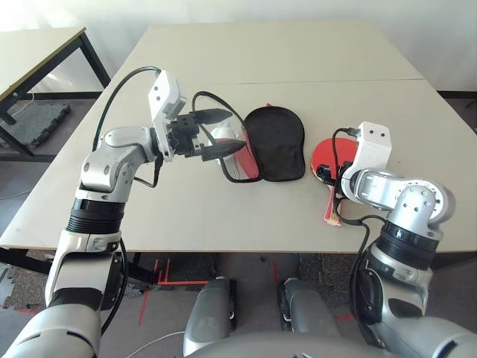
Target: Store the ping-pong paddle in its case and zip it.
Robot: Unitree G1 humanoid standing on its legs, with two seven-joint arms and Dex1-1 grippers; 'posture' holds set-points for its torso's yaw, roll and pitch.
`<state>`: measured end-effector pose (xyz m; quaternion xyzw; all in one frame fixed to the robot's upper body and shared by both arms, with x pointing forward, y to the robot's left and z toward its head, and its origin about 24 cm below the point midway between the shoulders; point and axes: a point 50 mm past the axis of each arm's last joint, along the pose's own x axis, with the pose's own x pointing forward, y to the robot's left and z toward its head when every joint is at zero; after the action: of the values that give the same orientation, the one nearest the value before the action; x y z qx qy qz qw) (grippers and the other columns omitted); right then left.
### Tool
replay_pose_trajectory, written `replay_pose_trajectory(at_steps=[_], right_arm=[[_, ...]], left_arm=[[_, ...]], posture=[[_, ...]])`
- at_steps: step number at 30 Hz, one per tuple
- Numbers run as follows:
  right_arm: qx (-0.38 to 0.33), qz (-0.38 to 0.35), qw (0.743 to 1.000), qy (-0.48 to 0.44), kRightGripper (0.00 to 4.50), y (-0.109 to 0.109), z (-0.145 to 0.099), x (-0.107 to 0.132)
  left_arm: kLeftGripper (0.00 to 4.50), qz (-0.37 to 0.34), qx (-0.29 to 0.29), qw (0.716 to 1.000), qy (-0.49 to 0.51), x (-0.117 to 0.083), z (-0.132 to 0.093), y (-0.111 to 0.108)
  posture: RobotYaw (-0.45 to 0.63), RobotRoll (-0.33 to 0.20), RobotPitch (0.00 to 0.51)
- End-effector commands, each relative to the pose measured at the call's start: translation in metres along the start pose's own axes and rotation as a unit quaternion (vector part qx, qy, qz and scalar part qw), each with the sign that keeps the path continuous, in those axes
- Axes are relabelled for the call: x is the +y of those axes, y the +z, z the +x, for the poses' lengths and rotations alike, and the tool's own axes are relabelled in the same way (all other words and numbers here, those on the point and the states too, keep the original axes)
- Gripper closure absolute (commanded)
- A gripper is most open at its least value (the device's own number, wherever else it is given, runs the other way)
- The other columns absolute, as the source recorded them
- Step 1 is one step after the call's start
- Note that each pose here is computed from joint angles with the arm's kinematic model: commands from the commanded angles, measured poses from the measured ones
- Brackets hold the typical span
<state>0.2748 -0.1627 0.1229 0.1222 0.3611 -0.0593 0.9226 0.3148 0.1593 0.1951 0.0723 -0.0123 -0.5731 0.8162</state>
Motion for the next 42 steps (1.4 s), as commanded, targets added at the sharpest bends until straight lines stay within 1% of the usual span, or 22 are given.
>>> replay_pose_trajectory(at_steps=[1, 5, 11, 14, 19, 22, 26, 31, 36, 39, 42], right_arm=[[0.005, 0.001, 1.000, 0.001, 0.02, -0.006, -0.006, 0.000], [0.013, 0.007, 1.000, -0.007, 0.02, -0.008, -0.010, -0.001], [0.013, 0.002, 1.000, 0.006, 0.02, -0.007, -0.024, 0.000], [0.065, 0.013, 0.998, -0.002, 0.02, -0.011, -0.034, -0.004], [0.072, 0.014, 0.997, -0.024, 0.02, -0.018, -0.039, -0.006], [0.079, 0.026, 0.996, -0.024, 0.02, -0.024, -0.039, -0.006], [0.096, 0.022, 0.995, -0.025, 0.02, -0.031, -0.036, -0.005], [0.111, 0.019, 0.994, -0.014, 0.02, -0.032, -0.029, -0.004], [0.125, 0.033, 0.992, -0.012, 0.02, -0.033, -0.023, -0.005], [0.121, 0.024, 0.992, -0.021, 0.63, -0.029, -0.022, -0.006], [0.117, 0.017, 0.993, -0.033, 1.69, -0.026, -0.022, -0.010]], left_arm=[[0.00, 0.000, 0.006, 1.000, -0.013, -0.003, 0.003, -0.002], [0.00, -0.002, 0.006, 1.000, -0.014, -0.004, 0.003, -0.003], [0.00, -0.003, 0.008, 1.000, -0.016, -0.004, 0.002, -0.005], [0.00, -0.004, 0.008, 1.000, -0.016, -0.004, 0.003, -0.005], [0.00, -0.005, 0.007, 1.000, -0.016, -0.004, 0.003, -0.006], [0.00, -0.005, 0.006, 1.000, -0.017, -0.003, 0.004, -0.006], [0.00, -0.005, 0.003, 1.000, -0.018, -0.003, 0.007, -0.005], [0.00, -0.005, 0.003, 1.000, -0.017, -0.003, 0.007, -0.005], [0.00, -0.005, 0.001, 1.000, -0.014, -0.003, 0.007, -0.005], [0.00, -0.005, 0.002, 1.000, -0.012, -0.003, 0.006, -0.005], [0.00, -0.004, 0.003, 1.000, -0.011, -0.003, 0.007, -0.005]], posture=[[0.00, 0.000, 0.114], [0.00, 0.000, 0.121], [0.00, 0.000, 0.124], [0.00, 0.000, 0.123], [-0.01, 0.000, 0.120], [-0.01, 0.000, 0.117], [-0.01, 0.000, 0.117], [-0.01, 0.000, 0.117], [0.00, 0.000, 0.113], [0.00, 0.000, 0.112], [0.00, 0.000, 0.113]])
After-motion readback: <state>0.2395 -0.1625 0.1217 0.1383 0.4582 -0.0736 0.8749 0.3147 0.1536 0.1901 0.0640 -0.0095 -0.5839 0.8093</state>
